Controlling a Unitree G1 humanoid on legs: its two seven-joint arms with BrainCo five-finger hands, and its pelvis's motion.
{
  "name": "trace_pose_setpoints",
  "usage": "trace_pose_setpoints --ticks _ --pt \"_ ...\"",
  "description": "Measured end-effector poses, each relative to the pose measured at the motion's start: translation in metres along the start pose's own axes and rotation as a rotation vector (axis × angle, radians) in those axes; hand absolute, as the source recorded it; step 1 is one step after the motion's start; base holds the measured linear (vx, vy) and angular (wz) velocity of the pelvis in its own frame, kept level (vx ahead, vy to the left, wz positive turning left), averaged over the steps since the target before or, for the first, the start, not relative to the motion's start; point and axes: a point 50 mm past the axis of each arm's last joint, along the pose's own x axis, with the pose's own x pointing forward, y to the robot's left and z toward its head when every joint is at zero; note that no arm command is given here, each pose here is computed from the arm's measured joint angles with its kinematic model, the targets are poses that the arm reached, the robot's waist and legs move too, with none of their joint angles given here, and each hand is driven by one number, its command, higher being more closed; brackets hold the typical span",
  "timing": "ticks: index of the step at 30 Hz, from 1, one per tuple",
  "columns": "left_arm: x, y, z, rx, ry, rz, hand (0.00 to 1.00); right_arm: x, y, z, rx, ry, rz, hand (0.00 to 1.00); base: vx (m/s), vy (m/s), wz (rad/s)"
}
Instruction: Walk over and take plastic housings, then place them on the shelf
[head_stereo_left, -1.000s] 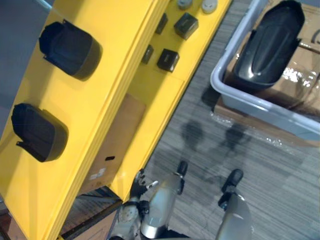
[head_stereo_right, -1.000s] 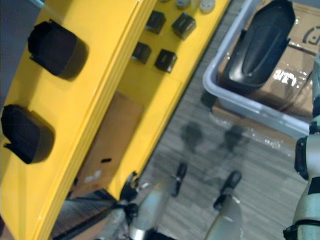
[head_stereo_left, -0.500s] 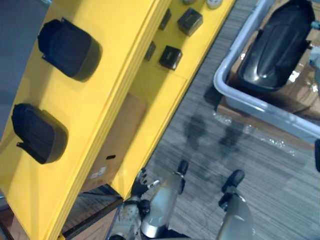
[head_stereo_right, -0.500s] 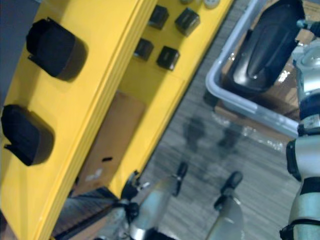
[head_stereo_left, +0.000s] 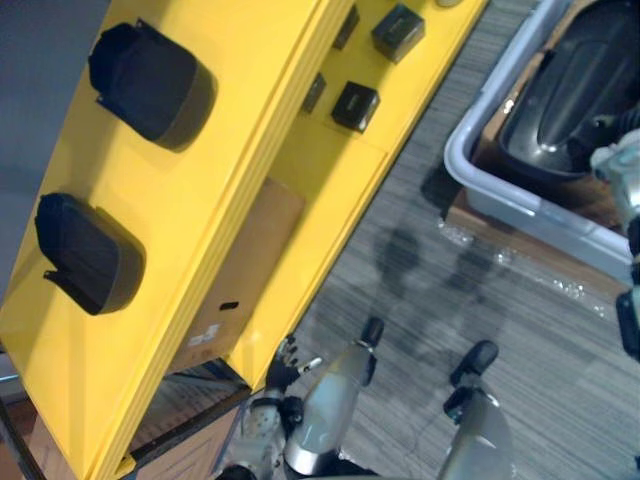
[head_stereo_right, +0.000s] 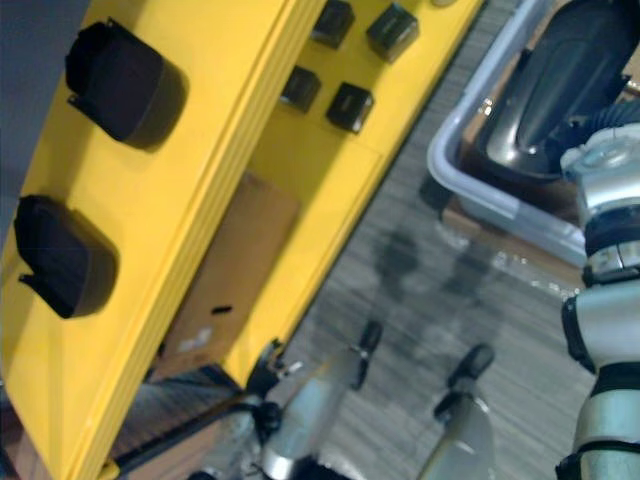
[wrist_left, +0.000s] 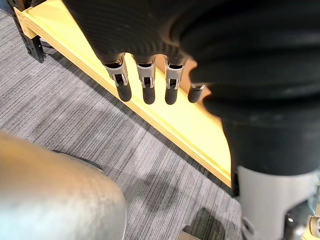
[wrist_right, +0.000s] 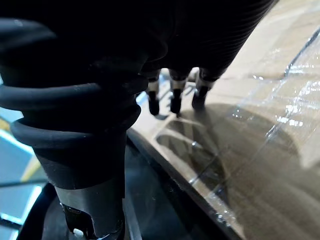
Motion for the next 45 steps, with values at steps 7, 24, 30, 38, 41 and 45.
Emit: trace_pose_setpoints --ticks 7,24,30,38,41,45 --pt "0.000 0.001 0.000 -0.027 0.006 0.012 0.00 0.001 -0.010 0.000 -0.073 -0.003 -0.031 1.00 -0.01 0.002 0.00" --pt "0.000 -0.001 0.002 -0.044 -0.010 0.017 0.00 0.001 -0.022 -0.008 -0.422 0.084 -0.157 1.00 0.00 0.006 0.03" --pt "-0.002 -0.002 0.005 -0.058 -0.034 0.015 0.00 0.001 -0.027 -0.011 -0.460 0.083 -0.231 1.00 0.00 0.000 0.00" --pt "-0.001 -0.015 0.035 -0.104 -0.209 -0.010 0.00 0.001 -0.034 -0.001 -0.430 -0.031 -0.385 1.00 0.00 0.000 0.00" --pt "-0.002 -0.022 0.063 -0.149 -0.344 -0.010 0.00 0.001 -0.043 0.008 -0.367 -0.096 -0.451 1.00 0.00 0.028 -0.05" --pt "-0.006 -0.030 0.090 -0.197 -0.458 -0.025 0.00 0.001 -0.053 0.016 -0.281 -0.133 -0.519 1.00 -0.01 0.054 -0.03"
